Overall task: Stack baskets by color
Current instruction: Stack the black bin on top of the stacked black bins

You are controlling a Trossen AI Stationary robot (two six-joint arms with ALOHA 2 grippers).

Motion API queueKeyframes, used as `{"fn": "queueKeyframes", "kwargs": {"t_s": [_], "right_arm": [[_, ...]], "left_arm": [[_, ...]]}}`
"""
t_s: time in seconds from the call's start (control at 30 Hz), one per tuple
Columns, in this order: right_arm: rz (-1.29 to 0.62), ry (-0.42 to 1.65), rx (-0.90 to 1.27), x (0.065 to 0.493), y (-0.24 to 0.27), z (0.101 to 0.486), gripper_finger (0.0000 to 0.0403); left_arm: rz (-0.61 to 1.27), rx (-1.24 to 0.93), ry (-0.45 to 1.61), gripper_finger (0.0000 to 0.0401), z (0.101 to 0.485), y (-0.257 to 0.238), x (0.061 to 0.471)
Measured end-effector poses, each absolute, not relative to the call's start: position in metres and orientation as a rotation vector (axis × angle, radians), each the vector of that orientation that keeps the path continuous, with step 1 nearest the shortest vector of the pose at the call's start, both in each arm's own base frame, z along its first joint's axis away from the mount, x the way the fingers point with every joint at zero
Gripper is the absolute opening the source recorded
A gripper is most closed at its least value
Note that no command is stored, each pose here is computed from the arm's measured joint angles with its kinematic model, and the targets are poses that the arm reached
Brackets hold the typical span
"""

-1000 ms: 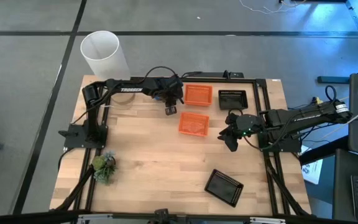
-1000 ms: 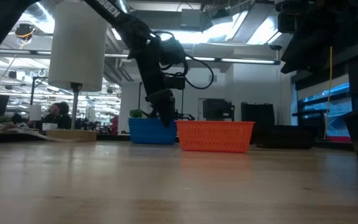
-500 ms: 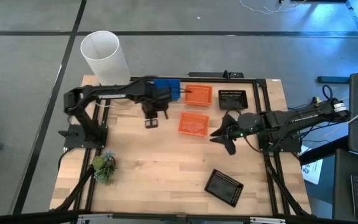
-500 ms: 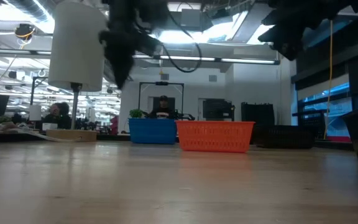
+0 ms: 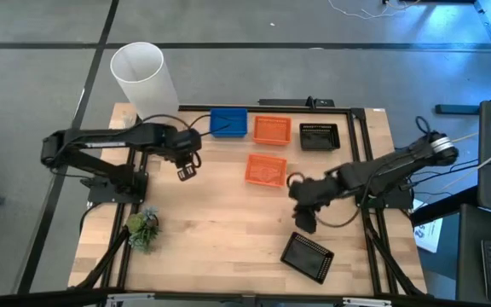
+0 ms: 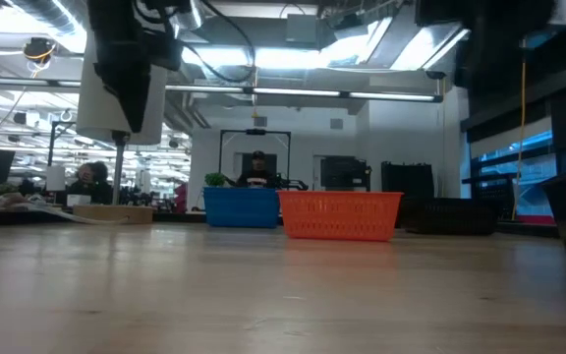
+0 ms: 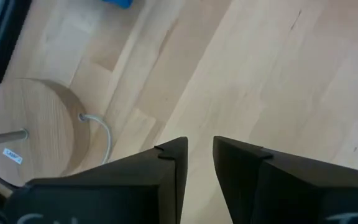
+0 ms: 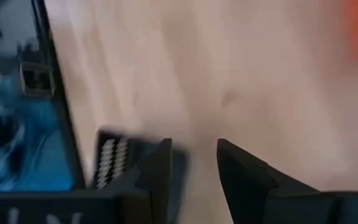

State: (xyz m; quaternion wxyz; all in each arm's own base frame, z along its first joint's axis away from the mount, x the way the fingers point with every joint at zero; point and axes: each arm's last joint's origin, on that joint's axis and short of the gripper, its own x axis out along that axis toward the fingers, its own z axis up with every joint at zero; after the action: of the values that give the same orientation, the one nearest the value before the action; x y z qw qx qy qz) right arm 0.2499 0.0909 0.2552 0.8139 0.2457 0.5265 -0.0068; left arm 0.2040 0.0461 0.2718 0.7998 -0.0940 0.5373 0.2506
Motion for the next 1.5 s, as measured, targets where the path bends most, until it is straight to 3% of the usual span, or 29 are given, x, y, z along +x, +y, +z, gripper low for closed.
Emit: {"fn": "queueKeyframes", "kwargs": {"t_s": [0.2,0.53,1.13,1.23,1.33,1.5], "right_arm": [[-0.065,1.361,0.603,0.255,0.128,0.24,0.0126],[-0.179,1.374,0.645,0.255,0.157,0.22,0.0126],[-0.314,1.518,0.377,0.267,0.161,0.158,0.0123],[-0.338,1.521,0.372,0.268,0.156,0.157,0.009],[-0.338,1.522,0.342,0.269,0.151,0.159,0.002],[-0.424,1.571,0.286,0.262,0.126,0.175,0.0004]], "left_arm": [[0.57,-0.17,1.084,0.0069,0.273,0.041,0.193],[0.62,-0.091,1.068,0.0069,0.276,0.04,0.191],[0.619,-0.093,1.062,0.0069,0.276,0.04,0.192],[0.619,-0.093,1.058,0.0069,0.276,0.04,0.192],[0.619,-0.096,1.043,0.0069,0.277,0.04,0.194],[0.618,-0.099,1.028,0.0069,0.277,0.041,0.195]]}}
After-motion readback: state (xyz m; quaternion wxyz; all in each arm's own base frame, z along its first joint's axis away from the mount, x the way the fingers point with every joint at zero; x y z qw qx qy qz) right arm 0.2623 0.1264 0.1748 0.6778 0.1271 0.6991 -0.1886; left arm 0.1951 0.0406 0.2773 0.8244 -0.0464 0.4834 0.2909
